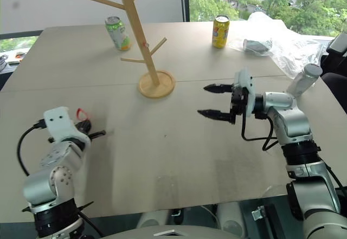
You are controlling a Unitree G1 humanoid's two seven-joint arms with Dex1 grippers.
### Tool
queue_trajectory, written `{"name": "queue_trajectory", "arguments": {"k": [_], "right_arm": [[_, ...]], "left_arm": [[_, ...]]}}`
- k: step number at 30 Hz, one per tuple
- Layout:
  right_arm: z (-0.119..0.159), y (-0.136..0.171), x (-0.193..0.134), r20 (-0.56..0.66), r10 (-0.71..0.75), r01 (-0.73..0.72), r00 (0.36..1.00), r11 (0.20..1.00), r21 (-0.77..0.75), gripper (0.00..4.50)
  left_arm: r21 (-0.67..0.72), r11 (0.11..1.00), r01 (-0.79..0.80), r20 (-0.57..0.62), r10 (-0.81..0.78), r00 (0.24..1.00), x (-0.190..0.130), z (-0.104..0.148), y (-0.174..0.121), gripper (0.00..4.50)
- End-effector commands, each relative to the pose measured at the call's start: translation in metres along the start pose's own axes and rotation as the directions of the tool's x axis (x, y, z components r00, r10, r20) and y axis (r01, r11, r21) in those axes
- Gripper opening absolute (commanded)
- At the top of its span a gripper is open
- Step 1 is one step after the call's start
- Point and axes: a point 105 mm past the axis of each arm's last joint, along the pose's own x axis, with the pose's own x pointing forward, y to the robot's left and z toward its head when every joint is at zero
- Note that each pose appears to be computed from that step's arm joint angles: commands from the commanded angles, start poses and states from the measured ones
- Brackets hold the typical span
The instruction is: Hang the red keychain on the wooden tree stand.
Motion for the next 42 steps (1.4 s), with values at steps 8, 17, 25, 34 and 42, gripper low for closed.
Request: {"name": "queue_trajectory", "arguments": {"k": [8,17,25,34,42], "right_arm": [[0.061,-0.039,-0.022,0.15,-0.219,0.235,0.964,0.967,-0.098,4.5],[0.07,-0.022,-0.019,0.127,-0.131,0.143,0.983,0.985,-0.096,4.5],[0.072,-0.016,-0.016,0.129,-0.118,0.132,0.985,0.986,-0.099,4.5],[0.069,-0.018,-0.018,0.116,-0.125,0.137,0.985,0.985,-0.108,4.5],[0.069,-0.02,-0.018,0.11,-0.128,0.141,0.986,0.983,-0.118,4.5]], "left_arm": [[0.241,0.912,0.333,0.546,-0.411,0.73,-0.065,0.075,-0.114,0.04],[0.336,0.855,0.396,0.648,-0.515,0.561,-0.072,0.096,-0.164,0.04],[0.358,0.848,0.39,0.677,-0.524,0.517,-0.067,0.108,-0.182,0.04],[0.322,0.892,0.318,0.698,-0.451,0.557,-0.054,0.114,-0.177,0.04],[0.297,0.918,0.261,0.646,-0.395,0.653,-0.027,0.106,-0.172,0.04]]}}
